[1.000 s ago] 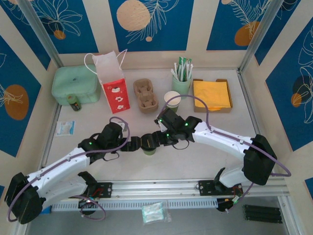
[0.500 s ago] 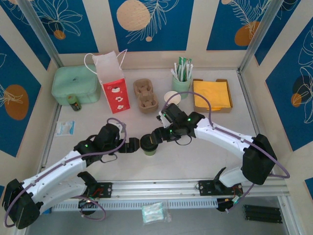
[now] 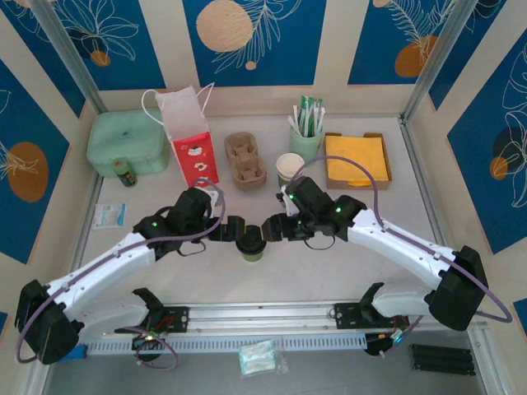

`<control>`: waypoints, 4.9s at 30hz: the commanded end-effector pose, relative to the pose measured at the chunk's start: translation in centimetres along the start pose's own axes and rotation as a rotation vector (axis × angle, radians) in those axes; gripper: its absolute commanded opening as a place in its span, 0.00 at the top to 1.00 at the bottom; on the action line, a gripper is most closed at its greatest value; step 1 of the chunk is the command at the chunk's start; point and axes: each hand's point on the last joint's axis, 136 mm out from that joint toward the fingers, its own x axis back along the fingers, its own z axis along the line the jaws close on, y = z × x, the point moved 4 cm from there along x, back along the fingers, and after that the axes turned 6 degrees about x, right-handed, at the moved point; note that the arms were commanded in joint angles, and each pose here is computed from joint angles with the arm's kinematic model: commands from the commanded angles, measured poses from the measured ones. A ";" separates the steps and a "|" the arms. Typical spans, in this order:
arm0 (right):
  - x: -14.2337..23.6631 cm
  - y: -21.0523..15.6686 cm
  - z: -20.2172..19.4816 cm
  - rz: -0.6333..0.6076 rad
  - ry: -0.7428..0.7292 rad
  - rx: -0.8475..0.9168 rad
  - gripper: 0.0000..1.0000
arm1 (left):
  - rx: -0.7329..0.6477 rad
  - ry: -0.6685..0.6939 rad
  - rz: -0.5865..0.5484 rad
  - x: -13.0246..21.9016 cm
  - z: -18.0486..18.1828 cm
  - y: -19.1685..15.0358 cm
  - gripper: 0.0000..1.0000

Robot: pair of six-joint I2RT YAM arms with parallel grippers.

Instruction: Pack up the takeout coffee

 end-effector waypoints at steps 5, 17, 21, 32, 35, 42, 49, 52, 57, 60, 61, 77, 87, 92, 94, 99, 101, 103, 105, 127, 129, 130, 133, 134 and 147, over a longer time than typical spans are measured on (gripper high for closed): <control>-1.7 -1.7 -1.1 0.032 -0.035 -0.077 0.37 | -0.046 -0.013 0.044 -1.1 -0.6 0.4 0.01; -3.6 -1.8 -0.7 0.068 -0.041 -0.064 0.38 | -0.043 0.009 0.050 -1.7 0.1 -0.1 0.01; -4.4 -1.9 -1.1 0.082 -0.055 -0.064 0.39 | -0.042 0.016 0.050 -1.7 0.4 -0.3 0.01; -4.6 -0.7 -2.8 0.091 -0.113 -0.047 0.39 | -0.010 0.028 0.068 -2.0 1.7 -2.0 0.01; -4.9 -0.5 -3.3 0.095 -0.117 -0.052 0.39 | 0.000 0.025 0.066 -1.9 2.0 -2.3 0.01; -6.1 -1.0 -3.3 0.131 -0.111 -0.052 0.39 | 0.032 0.015 0.065 -2.2 2.5 -3.1 0.01; -4.0 -0.9 -2.2 0.086 -0.094 -0.046 0.39 | 0.035 0.012 0.050 -1.7 2.4 -2.9 0.01; -3.0 -0.9 -1.4 0.061 -0.066 -0.049 0.39 | 0.035 0.012 0.050 -1.7 2.4 -3.0 0.00; -2.5 -0.7 0.3 0.037 -0.012 -0.046 0.39 | 0.035 0.010 0.048 -1.8 2.4 -2.9 0.01; -2.9 -0.6 0.9 0.039 -0.002 -0.037 0.39 | 0.035 0.010 0.048 -1.8 2.4 -2.9 0.00; -3.0 -0.6 1.0 0.040 -0.002 -0.034 0.39 | 0.035 0.010 0.048 -1.8 2.4 -2.9 0.01; -6.6 -2.1 -1.2 0.112 -0.068 -0.068 0.39 | 0.038 0.004 0.045 -1.6 2.3 -2.9 0.00; -2.7 0.1 0.7 0.039 -0.042 -0.005 0.38 | 0.047 -0.040 0.006 -0.5 0.9 -1.4 0.01; -1.0 1.2 1.3 0.009 -0.036 0.030 0.35 | 0.043 -0.062 -0.030 0.6 -0.2 -0.1 0.01; -0.7 1.4 1.3 0.008 -0.052 0.047 0.34 | 0.034 -0.069 -0.038 1.1 -0.6 0.3 0.01; 0.4 2.5 0.8 0.005 -0.131 0.117 0.24 | 0.018 -0.061 -0.064 2.6 -1.0 1.4 0.01; 0.5 2.9 0.9 0.007 -0.144 0.157 0.17 | 0.015 -0.053 -0.075 3.1 -0.9 1.7 0.01; 0.6 3.5 0.8 0.008 -0.164 0.181 0.12 | 0.015 -0.047 -0.084 3.5 -0.6 2.0 0.01; 0.6 4.1 0.9 0.005 -0.188 0.208 0.09 | 0.018 -0.042 -0.092 3.9 -0.4 2.1 0.01; 2.6 7.2 5.1 0.022 0.040 0.197 0.06 | 0.150 0.002 -0.129 5.4 5.0 2.6 0.01; 1.7 6.9 5.4 0.076 -0.038 0.237 0.09 | 0.171 -0.007 -0.137 5.5 5.4 2.7 0.01; 1.2 6.7 5.7 0.102 -0.077 0.259 0.10 | 0.179 -0.008 -0.140 5.6 5.6 2.8 0.01; -0.4 6.2 6.1 0.173 -0.188 0.323 0.10 | 0.197 -0.012 -0.148 6.0 6.1 2.9 0.01; -0.9 6.1 6.3 0.191 -0.221 0.345 0.10 | 0.202 -0.012 -0.155 6.2 6.2 3.0 0.01; -5.7 5.0 6.7 0.325 -0.385 0.457 0.06 | 0.228 -0.024 -0.174 7.0 6.8 2.9 0.01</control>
